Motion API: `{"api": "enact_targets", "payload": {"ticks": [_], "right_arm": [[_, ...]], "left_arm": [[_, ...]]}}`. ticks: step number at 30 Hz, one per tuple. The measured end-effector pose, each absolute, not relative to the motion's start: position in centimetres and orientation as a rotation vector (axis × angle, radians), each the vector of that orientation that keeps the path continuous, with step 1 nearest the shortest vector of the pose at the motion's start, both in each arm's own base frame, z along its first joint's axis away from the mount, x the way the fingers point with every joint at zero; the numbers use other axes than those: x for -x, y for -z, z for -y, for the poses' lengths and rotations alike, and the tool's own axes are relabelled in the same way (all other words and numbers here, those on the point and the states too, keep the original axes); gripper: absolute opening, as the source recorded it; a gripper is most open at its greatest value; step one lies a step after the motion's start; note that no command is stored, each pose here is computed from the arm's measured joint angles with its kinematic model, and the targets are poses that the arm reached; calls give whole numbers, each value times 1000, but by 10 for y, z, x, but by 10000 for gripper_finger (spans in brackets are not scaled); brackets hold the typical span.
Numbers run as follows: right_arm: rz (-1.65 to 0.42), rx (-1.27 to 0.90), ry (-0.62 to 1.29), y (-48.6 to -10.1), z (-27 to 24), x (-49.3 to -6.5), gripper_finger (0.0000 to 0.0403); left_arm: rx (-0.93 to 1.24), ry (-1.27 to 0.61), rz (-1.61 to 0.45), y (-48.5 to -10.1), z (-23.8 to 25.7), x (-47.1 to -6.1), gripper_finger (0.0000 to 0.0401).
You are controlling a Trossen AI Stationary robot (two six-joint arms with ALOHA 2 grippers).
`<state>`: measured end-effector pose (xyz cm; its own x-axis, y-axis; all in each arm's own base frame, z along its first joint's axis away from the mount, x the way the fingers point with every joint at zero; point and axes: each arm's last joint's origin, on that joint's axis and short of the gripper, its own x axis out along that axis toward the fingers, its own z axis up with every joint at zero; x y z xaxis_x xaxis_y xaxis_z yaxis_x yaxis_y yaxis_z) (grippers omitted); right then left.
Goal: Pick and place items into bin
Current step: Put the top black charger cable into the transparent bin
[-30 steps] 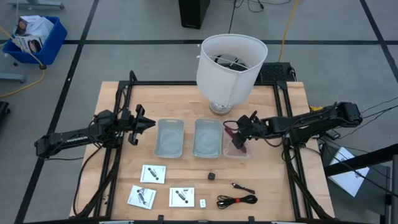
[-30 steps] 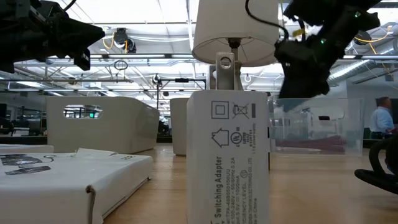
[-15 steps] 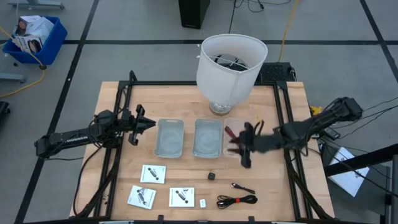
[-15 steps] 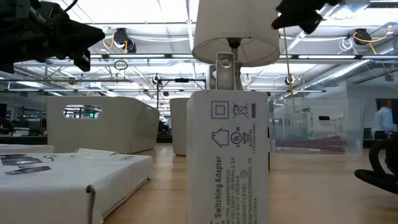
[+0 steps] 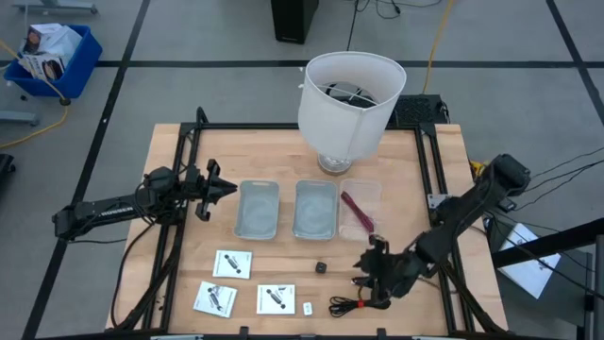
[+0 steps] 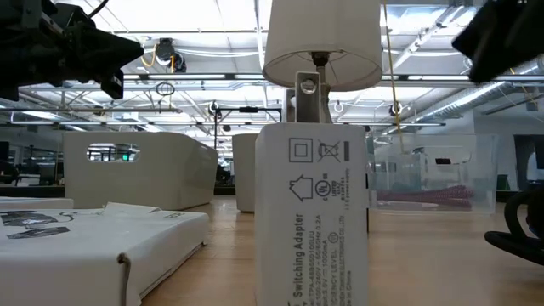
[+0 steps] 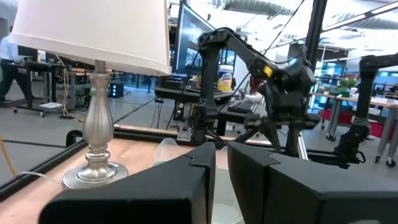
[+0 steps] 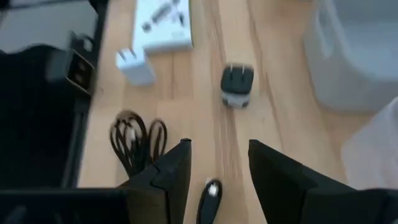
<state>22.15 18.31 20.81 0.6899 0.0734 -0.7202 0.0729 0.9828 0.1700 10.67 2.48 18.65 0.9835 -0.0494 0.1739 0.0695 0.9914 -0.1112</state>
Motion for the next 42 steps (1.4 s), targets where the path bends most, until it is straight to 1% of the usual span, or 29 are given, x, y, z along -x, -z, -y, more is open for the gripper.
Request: {"api": "enact_targets", "payload": {"ticks": [8,12,15,25,27,29,32,33,34,36,39,42], "right_arm": [[-973,-205,53,-170,-194,-223,153],[-1093,-215,88,-155,-193,-220,153],[-1175,-243,60,-144,-197,-220,153],[-1237,-215,58,-125,-206,-218,152],[-1240,-217,64,-124,-206,-218,143],[-1236,-207,69,-124,-205,-218,117],[-1225,-181,52,-128,-204,-217,43],[-1217,-172,41,-131,-203,-216,24],[-1204,-167,33,-135,-202,-216,17],[-1178,-175,23,-146,-200,-214,17],[-1091,-166,49,-177,-192,-213,12],[-963,-86,115,-210,-181,-214,10]], "left_arm": [[114,57,173,-187,-25,-107,49],[115,57,173,-187,-25,-107,49],[115,57,172,-187,-25,-107,49],[124,58,167,-186,-25,-107,49],[124,57,168,-186,-25,-107,49],[125,58,167,-186,-25,-107,49],[125,58,168,-186,-25,-107,49],[126,58,167,-186,-25,-107,49],[125,58,168,-186,-25,-107,49],[126,58,167,-186,-25,-107,49],[126,58,167,-186,-25,-107,49],[125,58,168,-186,-25,-107,49]]}}
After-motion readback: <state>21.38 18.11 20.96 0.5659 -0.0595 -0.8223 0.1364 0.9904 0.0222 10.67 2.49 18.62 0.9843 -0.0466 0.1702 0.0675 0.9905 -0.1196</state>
